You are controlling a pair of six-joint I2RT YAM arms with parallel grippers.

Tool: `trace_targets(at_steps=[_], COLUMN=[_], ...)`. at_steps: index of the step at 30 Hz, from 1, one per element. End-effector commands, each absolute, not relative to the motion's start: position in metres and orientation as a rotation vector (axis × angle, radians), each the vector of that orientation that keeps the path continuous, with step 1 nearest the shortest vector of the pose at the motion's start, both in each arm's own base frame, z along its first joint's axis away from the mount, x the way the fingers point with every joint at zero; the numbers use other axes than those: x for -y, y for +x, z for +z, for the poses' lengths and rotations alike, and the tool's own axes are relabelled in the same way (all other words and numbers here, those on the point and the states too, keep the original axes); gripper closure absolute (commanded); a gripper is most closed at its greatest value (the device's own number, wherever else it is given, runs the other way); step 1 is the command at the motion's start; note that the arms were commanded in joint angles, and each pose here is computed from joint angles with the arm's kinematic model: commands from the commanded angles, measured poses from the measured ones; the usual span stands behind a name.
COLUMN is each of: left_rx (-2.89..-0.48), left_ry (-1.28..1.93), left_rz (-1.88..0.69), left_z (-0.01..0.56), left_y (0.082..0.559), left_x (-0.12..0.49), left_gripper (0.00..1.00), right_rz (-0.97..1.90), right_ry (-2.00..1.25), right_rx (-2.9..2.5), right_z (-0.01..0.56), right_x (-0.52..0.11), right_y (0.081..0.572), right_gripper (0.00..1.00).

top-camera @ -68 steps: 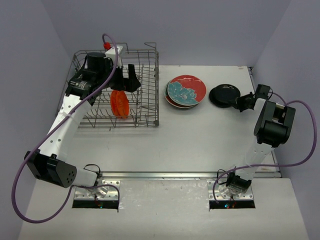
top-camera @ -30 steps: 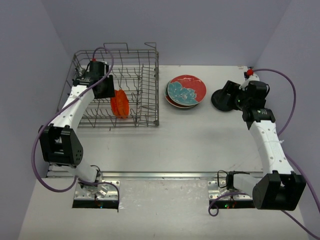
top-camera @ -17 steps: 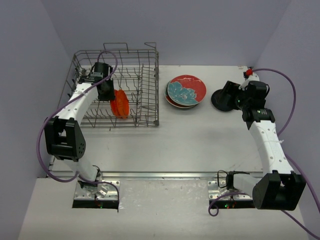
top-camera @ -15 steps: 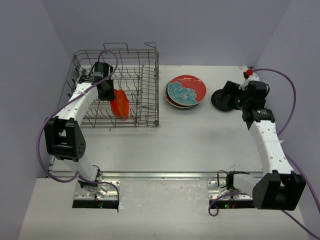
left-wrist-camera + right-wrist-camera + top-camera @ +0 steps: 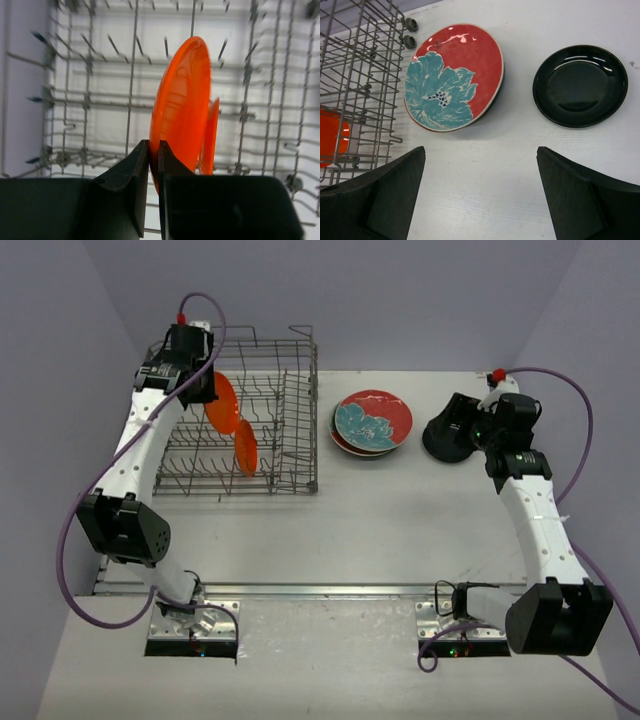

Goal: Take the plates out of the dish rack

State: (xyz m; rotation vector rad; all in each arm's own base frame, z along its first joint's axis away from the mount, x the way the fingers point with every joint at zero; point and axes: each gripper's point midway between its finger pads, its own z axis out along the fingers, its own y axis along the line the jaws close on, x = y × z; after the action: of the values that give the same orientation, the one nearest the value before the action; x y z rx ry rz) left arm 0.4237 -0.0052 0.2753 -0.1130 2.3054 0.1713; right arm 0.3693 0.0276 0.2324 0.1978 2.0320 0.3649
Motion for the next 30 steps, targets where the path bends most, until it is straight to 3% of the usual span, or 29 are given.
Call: trace_targets(at_steps=[1,7,13,22,23,24,25,30], left_rx=[-1.951,-1.809,-1.789,-1.836,-1.842,-1.843,-1.848,-1.858], left_ry=[-0.054,0.284,0.575,0.745,0.752,0.755,0.756,0.755], left_rz=[0.211,-0.126,-0.506,-0.692,-0.699,-0.703,-0.708,-0.703], left_z=[0.398,0.430,0.409,0.382,0.380,0.380,0.378,0.375], left_y=[0.413,0.378,0.335,0.305,0.304,0.304,0.303,0.304], left_x=[0.011,0.074,0.145,0.189,0.191,0.192,0.192,0.192], left_gripper=[1.00,1.00,1.00,1.00,1.00,1.00,1.00,1.00], right_rz=[0.438,0.620,0.825,0.890,0.894,0.892,0.887,0.878], right_ry=[0.041,-0.225,-0.459,-0.638,-0.643,-0.642,-0.638,-0.621], right_rx=[-1.919,-1.886,-1.905,-1.929,-1.932,-1.935,-1.947,-1.979], right_z=[0.277,0.299,0.308,0.308,0.308,0.307,0.304,0.297], right_x=[-0.052,-0.129,-0.211,-0.280,-0.284,-0.285,-0.287,-0.287], right_y=[0.381,0.371,0.350,0.339,0.340,0.341,0.344,0.348], right_gripper=[0.10,0.13,0.13,0.22,0.25,0.35,0.54,0.98])
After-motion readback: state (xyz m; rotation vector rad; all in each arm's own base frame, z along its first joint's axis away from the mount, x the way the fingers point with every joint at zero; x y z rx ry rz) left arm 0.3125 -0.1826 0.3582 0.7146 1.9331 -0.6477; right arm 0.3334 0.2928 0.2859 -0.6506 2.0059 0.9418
